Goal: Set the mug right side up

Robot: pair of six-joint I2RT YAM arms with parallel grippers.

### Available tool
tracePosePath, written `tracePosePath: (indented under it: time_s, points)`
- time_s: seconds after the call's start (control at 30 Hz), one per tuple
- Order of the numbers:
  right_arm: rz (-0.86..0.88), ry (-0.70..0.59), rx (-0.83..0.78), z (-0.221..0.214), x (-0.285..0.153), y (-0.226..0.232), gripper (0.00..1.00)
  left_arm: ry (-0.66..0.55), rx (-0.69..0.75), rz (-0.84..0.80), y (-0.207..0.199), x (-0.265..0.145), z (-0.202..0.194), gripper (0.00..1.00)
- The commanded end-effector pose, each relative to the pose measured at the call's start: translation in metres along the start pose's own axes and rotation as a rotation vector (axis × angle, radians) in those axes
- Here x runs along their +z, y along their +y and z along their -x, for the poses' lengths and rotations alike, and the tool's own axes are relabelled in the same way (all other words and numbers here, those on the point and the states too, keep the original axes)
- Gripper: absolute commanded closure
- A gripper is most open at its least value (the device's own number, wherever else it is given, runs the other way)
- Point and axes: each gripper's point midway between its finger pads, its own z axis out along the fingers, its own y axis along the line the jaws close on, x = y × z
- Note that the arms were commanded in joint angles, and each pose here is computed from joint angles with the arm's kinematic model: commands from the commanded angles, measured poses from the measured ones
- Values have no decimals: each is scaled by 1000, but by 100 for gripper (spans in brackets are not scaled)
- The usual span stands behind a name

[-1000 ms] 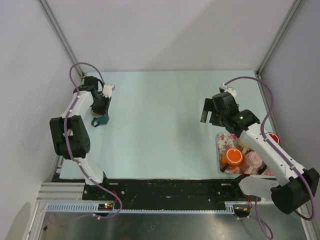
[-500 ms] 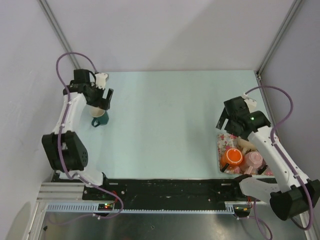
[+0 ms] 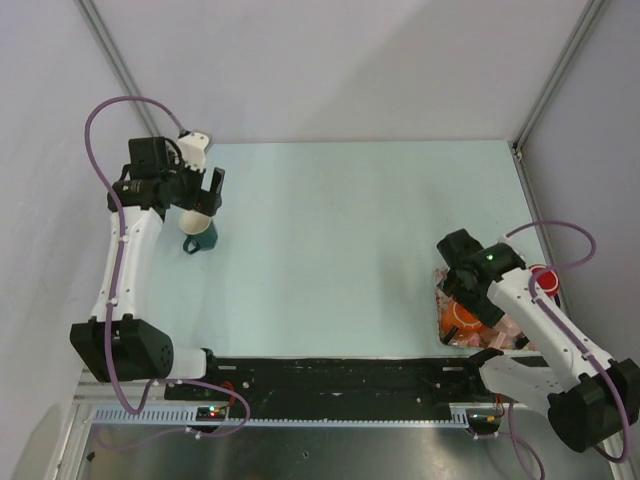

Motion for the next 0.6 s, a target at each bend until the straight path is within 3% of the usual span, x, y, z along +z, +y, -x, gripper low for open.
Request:
tracePosePath:
  time_s: [0.0,0.37,0.57]
  points:
    - [-44,40,59,-20,19,-7,1,-54,-1,-36,-9,-13,14,0]
    - [95,-36,-59,-9,35,42,17,-65,7,-52,-13,-18,16,0]
    - [69,-25,-109,-8,35,34,2,-67,11,-62,-15,-19,16,0]
